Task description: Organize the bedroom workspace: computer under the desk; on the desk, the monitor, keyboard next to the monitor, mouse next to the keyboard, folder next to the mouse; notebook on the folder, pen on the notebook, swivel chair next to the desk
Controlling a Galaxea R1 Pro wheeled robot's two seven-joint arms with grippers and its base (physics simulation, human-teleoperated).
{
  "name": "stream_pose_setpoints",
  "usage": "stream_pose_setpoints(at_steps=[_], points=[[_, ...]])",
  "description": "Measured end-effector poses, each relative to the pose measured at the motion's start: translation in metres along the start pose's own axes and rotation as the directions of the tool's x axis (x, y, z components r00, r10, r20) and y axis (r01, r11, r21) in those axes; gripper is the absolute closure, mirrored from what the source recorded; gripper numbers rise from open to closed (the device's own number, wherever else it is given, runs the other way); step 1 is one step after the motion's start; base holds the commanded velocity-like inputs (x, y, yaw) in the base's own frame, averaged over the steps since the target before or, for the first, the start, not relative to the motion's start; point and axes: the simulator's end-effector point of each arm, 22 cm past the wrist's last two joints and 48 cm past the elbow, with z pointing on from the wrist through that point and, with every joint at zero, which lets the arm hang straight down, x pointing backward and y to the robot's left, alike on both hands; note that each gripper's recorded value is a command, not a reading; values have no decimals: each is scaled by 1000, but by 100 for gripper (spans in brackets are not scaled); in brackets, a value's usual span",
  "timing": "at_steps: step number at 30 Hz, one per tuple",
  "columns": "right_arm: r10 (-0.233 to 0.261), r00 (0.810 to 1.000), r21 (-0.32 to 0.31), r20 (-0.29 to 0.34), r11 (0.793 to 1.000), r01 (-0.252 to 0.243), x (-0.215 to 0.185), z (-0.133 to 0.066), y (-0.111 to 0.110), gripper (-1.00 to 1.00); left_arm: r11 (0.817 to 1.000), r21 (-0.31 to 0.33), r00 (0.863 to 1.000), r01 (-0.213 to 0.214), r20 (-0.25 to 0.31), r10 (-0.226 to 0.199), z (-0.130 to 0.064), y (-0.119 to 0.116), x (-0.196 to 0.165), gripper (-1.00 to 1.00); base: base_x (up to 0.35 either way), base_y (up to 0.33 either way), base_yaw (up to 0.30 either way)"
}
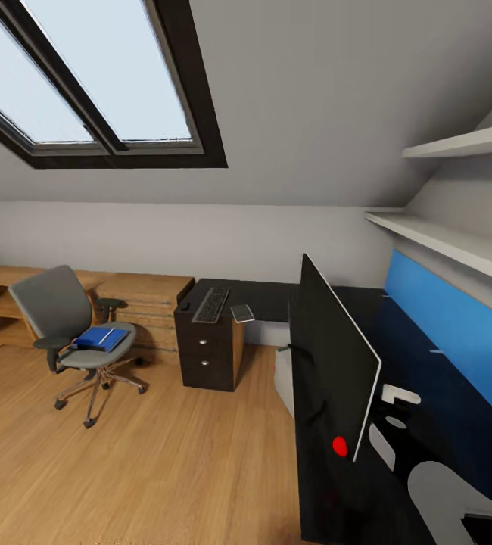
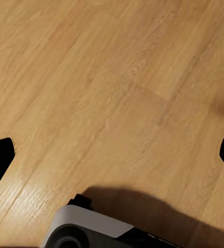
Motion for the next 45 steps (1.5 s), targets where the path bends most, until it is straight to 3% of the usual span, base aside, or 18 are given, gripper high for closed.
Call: stream_pose_setpoints(at_steps=[38, 45], points=[[0, 1000, 1, -5, 1000, 0, 2, 0, 0, -100, 1000, 1, 1000, 2, -2, -2, 0, -1, 1, -100, 0, 0, 253], [-1, 1000, 0, -7, 1000, 1, 4, 0, 0, -100, 1000, 2, 1000, 3, -3, -3, 0, -2, 1, -100, 0, 0, 70]])
